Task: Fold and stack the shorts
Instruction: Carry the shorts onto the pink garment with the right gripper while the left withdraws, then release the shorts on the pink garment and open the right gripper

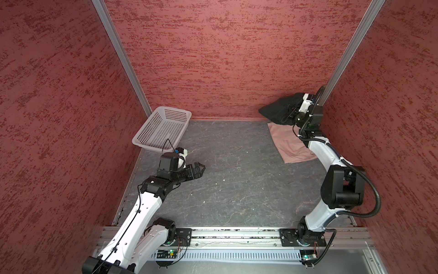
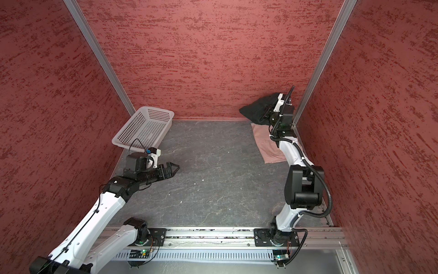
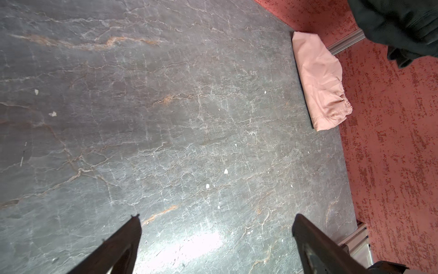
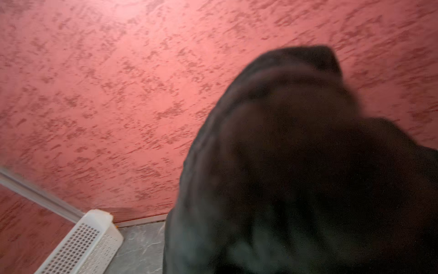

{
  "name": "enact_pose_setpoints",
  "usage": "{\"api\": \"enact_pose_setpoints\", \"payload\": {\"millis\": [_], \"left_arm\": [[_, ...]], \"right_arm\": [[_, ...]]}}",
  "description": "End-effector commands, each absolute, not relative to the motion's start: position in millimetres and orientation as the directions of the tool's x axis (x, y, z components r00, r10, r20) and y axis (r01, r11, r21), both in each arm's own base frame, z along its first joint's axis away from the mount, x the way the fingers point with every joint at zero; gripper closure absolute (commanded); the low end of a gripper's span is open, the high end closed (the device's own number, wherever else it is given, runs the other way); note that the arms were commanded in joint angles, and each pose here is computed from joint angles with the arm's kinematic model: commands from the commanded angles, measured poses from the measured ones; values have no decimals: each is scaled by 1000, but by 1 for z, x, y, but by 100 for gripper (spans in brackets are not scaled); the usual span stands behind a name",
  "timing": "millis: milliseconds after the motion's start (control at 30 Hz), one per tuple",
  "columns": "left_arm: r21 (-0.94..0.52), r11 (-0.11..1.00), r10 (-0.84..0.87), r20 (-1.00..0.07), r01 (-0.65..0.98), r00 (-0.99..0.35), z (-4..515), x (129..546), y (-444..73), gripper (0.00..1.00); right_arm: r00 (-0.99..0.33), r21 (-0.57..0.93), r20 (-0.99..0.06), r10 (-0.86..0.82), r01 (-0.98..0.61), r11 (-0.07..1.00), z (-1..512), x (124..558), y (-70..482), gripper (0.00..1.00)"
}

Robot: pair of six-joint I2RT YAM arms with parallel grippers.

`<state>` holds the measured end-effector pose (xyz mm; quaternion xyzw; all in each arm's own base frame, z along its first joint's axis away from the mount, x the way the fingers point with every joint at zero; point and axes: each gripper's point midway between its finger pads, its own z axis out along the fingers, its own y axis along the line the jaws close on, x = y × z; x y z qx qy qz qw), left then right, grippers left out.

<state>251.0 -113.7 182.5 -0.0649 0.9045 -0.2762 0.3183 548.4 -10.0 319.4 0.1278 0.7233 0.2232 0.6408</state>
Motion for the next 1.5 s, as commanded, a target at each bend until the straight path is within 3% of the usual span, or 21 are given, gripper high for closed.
{"api": "enact_pose_setpoints", "payload": {"millis": [0, 200, 433, 467, 533, 633, 967, 1200, 1333, 1467], "left_arm": [[-527, 848, -288, -546, 55, -787, 178, 246, -109, 1], [-547, 836, -302, -520, 40, -799, 169, 246, -110, 1], [-547, 837, -307, -514, 30, -801, 166, 244, -109, 0], [-549, 835, -306, -511, 31, -803, 165, 244, -109, 1], [-553, 833, -307, -504, 28, -807, 162, 245, -110, 0], [-554, 832, -305, -492, 23, -815, 159, 245, -111, 1], [-534, 846, -317, -510, 5, -800, 160, 246, -102, 1], [-500, 866, -354, -600, -10, -718, 178, 254, -85, 1], [-479, 877, -367, -618, -38, -695, 181, 259, -77, 1], [-417, 904, -382, -695, -92, -609, 185, 271, -56, 1]], "right_arm": [[35, 472, -878, 478, -116, 874, 335, 540, -47, 100], [-12, 683, -730, 684, -58, 728, 244, 522, -82, 100], [-78, 791, -596, 800, 114, 601, 157, 486, -83, 100], [-89, 802, -576, 813, 133, 583, 146, 480, -82, 94], [-124, 813, -547, 828, 157, 561, 130, 470, -76, 63], [-134, 815, -523, 842, 210, 540, 118, 454, -75, 36], [-154, 591, -710, 687, 399, 701, 189, 440, -108, 9], [-222, 557, -752, 621, 292, 778, 249, 451, -92, 13], [-208, 581, -765, 609, 184, 793, 271, 456, -76, 31], [-286, 626, -741, 608, 35, 779, 249, 486, -54, 64]]}}
